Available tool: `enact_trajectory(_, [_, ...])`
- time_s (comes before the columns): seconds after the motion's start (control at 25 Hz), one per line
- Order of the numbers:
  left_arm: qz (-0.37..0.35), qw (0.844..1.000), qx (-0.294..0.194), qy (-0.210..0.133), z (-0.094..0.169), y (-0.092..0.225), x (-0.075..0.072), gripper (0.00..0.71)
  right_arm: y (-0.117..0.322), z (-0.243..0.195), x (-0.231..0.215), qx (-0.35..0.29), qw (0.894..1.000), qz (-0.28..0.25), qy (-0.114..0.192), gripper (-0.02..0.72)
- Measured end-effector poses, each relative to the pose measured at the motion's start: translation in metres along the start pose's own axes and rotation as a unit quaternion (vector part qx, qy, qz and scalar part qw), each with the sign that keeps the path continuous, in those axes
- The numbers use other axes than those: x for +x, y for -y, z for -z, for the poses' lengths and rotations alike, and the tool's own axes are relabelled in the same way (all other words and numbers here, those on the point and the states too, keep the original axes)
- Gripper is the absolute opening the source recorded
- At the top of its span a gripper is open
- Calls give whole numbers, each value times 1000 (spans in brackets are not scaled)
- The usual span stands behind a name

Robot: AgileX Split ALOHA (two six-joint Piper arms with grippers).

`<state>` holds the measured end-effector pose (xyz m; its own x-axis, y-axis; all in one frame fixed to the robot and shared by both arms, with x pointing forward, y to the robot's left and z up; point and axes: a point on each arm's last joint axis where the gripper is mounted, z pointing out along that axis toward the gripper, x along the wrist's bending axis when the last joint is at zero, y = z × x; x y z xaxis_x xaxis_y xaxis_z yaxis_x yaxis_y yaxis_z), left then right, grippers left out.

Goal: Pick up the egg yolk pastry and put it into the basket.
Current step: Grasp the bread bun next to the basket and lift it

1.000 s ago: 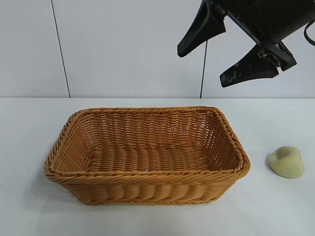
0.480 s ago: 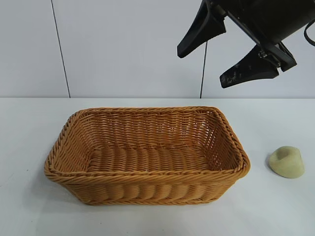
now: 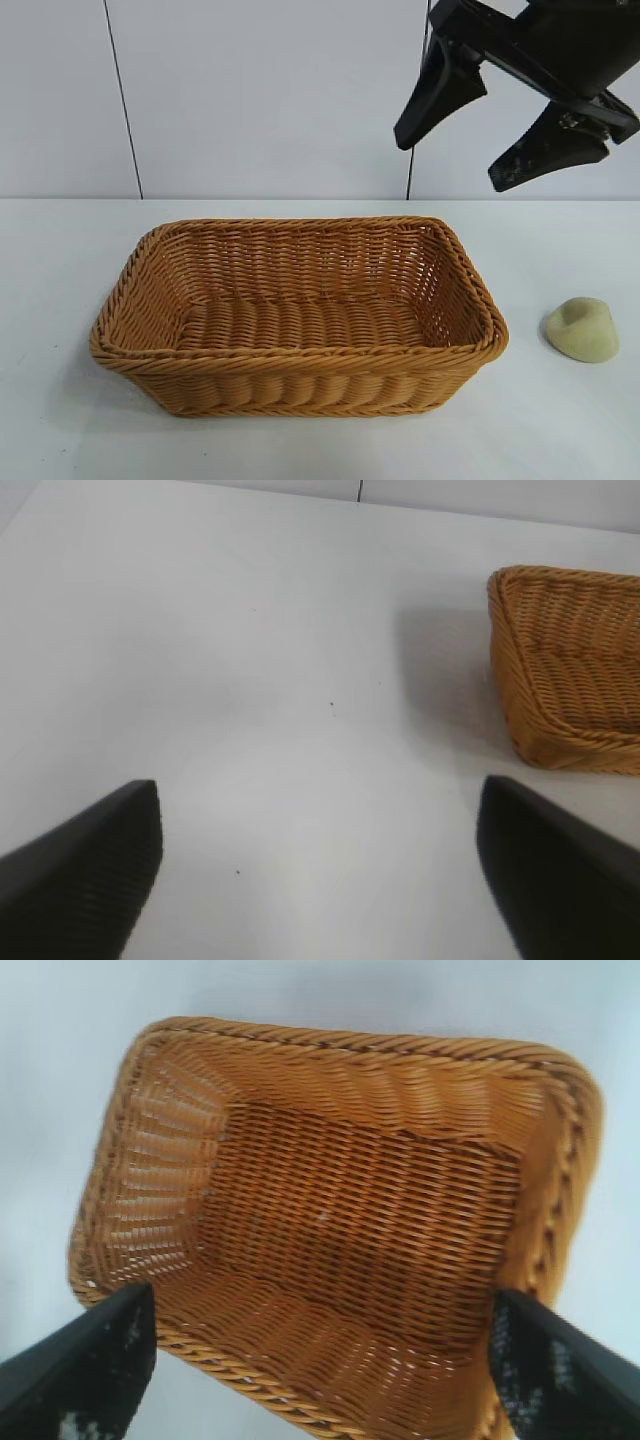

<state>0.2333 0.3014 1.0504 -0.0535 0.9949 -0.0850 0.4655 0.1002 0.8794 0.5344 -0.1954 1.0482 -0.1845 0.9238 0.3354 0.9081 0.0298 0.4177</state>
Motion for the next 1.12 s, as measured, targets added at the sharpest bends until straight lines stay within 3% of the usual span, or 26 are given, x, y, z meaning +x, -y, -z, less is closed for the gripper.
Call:
enact_trajectory(0.16, [0,1000,0,0,0,0,0,619,-6,13,-9,22,996,21,81,647])
enact_trajectory(0.24, [0,1000,0,0,0,0,0,619,-5,17,-12,34,994,24,103,647])
enact_trajectory(0.52, [0,1000,0,0,0,0,0,619,-5,19,-19,44,992,17,117,647])
enact_trajectory(0.92, [0,1000,0,0,0,0,0,619,-16,43,-89,-2,983,-77,166,647])
enact_trajectory(1.12, [0,1000,0,0,0,0,0,619,-17,47,-98,-12,982,-81,173,647])
